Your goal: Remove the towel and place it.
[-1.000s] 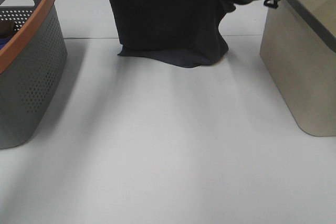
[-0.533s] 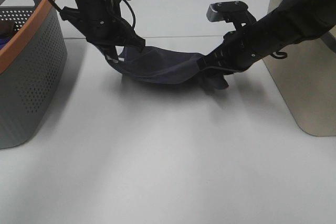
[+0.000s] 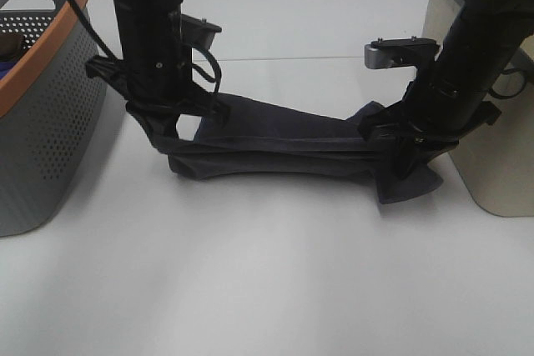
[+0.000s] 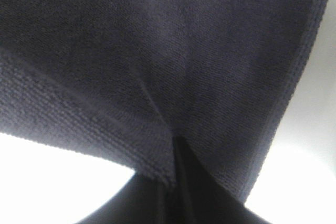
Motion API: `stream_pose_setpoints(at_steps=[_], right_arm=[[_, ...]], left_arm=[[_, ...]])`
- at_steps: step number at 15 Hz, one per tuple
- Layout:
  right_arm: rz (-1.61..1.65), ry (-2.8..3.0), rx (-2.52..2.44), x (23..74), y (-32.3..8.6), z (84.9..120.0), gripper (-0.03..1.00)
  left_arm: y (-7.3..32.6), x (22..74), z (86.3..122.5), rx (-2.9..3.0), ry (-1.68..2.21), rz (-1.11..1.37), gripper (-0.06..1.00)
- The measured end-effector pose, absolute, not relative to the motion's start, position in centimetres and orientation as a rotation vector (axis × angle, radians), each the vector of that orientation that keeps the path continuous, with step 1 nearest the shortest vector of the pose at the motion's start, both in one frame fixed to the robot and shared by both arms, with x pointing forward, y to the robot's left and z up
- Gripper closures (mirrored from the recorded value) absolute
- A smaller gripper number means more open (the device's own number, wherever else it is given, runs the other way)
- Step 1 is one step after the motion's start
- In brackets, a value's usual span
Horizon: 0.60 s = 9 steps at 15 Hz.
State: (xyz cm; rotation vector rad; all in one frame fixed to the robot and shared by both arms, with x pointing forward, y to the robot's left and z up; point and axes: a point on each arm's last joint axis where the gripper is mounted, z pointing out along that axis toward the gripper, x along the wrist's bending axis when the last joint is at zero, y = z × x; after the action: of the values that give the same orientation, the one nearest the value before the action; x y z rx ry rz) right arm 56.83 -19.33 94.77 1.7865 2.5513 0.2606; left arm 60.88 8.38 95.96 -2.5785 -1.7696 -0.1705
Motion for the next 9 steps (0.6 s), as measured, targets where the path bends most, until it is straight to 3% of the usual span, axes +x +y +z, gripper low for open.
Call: stream_pose_setpoints(at_steps=[2,5,6,9], right_arm=[[0.190,2.601,1.831,56.1,-19.4,94.7,0.87],[0.107,2.682,1.923,54.7,-19.3,94.2,0.48],[0.080,2.714,1.957,54.0,-19.2,93.8,0.37],[0.008,2.772,2.011,52.9,-19.2,93.6,0.24]], left_arm=[[8.7,57.6,92.8,-2.485,-1.724,0.043,0.94],[9.1,55.1,90.7,-2.401,-1.655,0.142,0.91],[9.1,54.5,90.2,-2.388,-1.639,0.158,0.82],[8.7,53.8,90.6,-2.410,-1.630,0.201,0.25]])
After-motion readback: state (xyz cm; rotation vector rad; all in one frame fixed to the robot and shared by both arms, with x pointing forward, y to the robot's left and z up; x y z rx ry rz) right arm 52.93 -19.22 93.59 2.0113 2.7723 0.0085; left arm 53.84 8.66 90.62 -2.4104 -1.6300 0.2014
